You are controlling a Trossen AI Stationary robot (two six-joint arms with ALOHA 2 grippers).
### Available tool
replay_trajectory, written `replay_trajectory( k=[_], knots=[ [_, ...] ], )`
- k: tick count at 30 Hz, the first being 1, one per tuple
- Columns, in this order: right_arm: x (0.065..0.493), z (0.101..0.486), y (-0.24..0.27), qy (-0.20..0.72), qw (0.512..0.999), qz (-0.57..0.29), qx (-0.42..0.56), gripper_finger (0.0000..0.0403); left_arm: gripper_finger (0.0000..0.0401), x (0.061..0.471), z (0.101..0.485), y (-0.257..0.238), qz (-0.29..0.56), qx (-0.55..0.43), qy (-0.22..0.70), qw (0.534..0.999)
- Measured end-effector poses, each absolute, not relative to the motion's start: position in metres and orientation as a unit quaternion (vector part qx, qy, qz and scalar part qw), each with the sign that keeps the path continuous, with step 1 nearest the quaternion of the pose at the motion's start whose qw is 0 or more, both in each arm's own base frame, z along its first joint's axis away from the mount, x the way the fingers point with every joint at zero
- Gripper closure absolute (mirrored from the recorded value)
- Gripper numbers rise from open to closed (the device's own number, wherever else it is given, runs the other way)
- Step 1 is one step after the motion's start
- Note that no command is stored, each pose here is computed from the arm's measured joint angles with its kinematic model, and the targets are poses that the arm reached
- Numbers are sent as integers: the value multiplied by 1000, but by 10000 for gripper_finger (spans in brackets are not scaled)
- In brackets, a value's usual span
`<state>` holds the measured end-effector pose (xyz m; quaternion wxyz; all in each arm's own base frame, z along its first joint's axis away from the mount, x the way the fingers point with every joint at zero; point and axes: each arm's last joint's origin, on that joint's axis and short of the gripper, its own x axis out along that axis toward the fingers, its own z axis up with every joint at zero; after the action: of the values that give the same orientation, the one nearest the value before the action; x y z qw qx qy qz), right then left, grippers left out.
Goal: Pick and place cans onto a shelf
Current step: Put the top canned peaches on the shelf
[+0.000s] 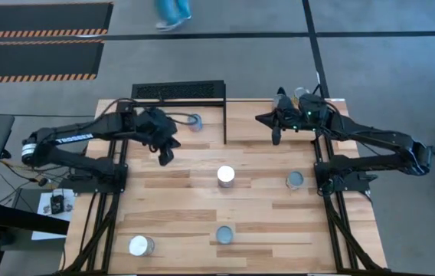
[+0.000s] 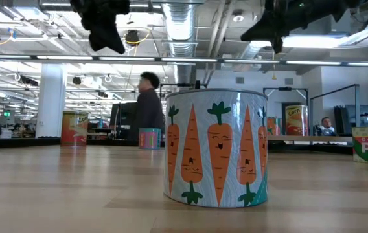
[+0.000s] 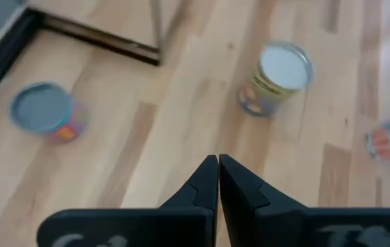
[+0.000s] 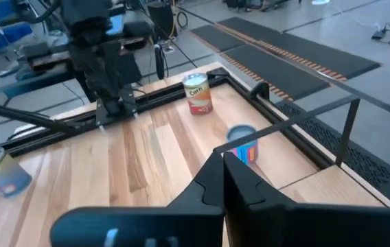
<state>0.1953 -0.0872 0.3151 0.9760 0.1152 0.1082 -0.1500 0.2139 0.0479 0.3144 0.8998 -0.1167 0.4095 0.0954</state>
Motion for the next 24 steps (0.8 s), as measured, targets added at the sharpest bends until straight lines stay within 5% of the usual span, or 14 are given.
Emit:
replay_trajectory(
  k=[12, 24],
  knots=[
    [193, 309, -86, 142, 971, -151, 120, 390, 395, 282, 285, 9, -22, -5, 394, 919],
    [192, 304, -85, 167, 970, -132, 117, 390, 305, 341, 230, -16, -82, 73, 376, 920]
  ],
)
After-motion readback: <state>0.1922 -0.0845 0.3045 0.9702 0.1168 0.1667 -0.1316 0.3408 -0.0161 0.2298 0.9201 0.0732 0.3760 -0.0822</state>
